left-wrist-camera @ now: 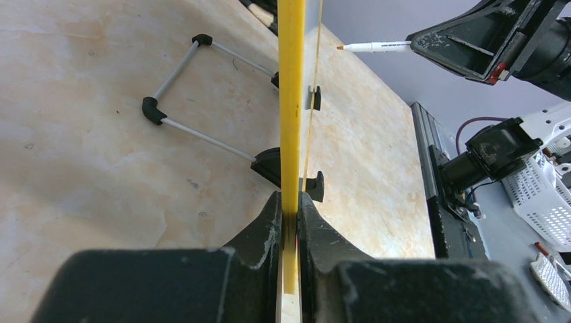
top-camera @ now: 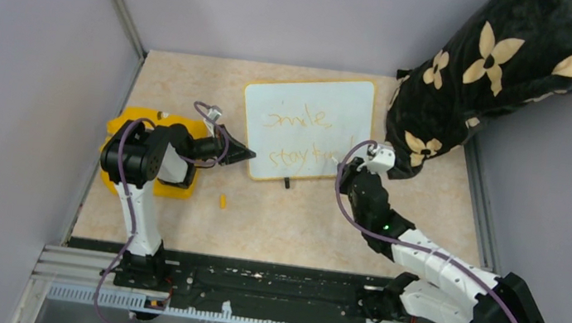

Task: Write a sentence on the whiteboard

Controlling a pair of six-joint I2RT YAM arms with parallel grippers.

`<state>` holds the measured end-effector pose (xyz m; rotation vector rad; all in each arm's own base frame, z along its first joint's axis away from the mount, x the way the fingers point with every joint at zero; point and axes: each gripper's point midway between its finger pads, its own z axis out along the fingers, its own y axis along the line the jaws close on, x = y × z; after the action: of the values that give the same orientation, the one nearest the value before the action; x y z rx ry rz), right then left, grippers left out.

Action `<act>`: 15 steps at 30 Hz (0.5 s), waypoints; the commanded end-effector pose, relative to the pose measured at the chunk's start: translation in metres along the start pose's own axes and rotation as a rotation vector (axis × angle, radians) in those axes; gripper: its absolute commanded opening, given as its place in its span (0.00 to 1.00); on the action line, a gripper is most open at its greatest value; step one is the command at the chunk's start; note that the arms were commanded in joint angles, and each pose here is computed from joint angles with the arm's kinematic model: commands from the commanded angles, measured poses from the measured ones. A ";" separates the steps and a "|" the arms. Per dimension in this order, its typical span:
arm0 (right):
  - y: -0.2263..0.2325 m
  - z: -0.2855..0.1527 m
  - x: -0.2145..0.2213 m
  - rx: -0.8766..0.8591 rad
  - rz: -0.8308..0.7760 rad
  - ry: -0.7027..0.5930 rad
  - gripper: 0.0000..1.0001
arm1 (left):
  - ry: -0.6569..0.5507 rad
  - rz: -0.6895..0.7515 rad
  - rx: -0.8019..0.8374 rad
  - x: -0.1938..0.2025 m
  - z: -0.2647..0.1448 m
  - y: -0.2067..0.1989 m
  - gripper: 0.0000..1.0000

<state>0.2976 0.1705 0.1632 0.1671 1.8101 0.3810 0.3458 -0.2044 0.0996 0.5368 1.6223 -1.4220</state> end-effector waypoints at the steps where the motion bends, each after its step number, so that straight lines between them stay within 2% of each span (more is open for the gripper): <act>1: 0.022 0.004 -0.040 -0.042 0.053 -0.111 0.00 | -0.002 0.032 0.008 -0.003 0.003 0.001 0.00; 15: 0.039 0.016 -0.048 -0.067 0.063 -0.117 0.00 | -0.003 0.032 0.006 -0.003 0.002 0.002 0.00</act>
<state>0.3152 0.1865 0.1826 0.1785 1.7636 0.4128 0.3458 -0.2044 0.0996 0.5368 1.6223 -1.4220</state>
